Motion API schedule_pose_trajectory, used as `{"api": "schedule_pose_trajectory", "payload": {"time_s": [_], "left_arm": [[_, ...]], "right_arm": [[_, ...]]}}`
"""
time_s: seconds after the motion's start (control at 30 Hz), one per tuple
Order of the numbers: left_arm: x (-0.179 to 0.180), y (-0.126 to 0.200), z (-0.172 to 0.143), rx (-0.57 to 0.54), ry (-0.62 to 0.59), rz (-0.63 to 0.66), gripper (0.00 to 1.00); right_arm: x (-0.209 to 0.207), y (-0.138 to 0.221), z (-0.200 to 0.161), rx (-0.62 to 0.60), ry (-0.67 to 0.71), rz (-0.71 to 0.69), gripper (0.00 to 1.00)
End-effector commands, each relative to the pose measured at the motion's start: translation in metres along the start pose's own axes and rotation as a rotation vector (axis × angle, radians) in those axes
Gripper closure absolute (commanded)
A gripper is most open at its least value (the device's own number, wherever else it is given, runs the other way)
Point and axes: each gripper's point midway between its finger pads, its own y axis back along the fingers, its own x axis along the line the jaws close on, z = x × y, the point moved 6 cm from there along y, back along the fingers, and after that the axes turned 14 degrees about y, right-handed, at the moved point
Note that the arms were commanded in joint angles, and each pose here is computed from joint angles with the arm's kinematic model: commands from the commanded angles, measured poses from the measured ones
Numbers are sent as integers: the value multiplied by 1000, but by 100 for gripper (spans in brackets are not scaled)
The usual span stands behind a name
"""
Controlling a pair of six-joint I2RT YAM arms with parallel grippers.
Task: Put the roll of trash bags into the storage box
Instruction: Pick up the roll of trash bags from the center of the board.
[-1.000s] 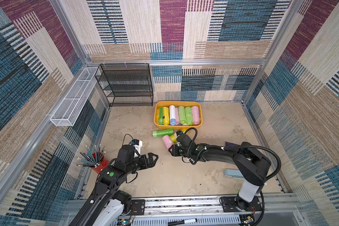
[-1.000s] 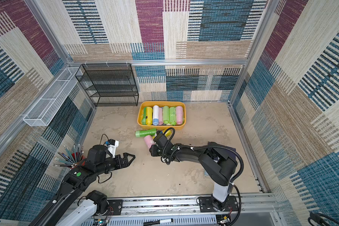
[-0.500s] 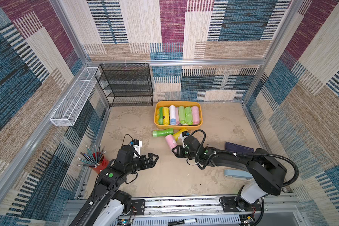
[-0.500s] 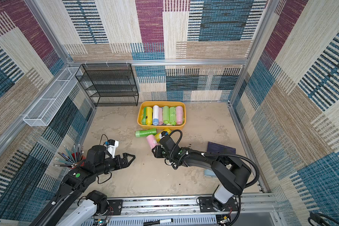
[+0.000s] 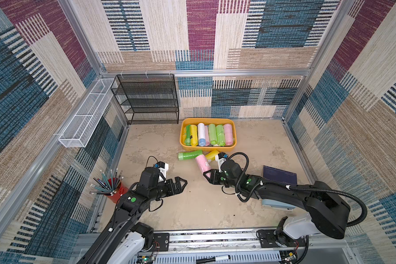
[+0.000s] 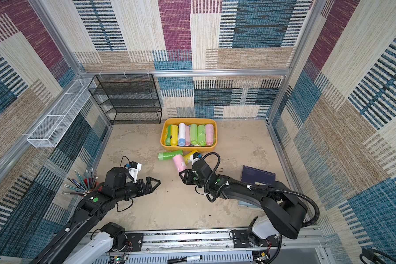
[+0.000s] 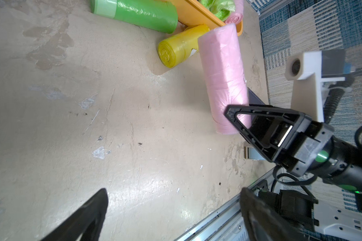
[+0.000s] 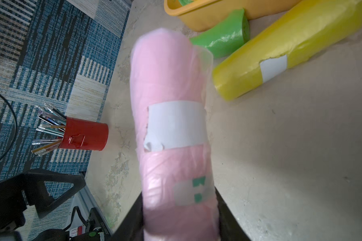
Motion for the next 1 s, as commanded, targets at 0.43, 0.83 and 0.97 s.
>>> {"api": "schedule_pose_trajectory", "payload": {"time_s": [0.43, 0.83, 0.97], "left_arm": [[-30, -26, 9, 35, -7, -99, 2], [-48, -47, 9, 70, -46, -87, 2], [-54, -53, 9, 84, -58, -84, 2]], "right_arm": [[7, 14, 20, -125, 9, 10, 64], [-7, 12, 24, -116, 37, -56, 66], [-17, 16, 32, -125, 31, -66, 66]]}}
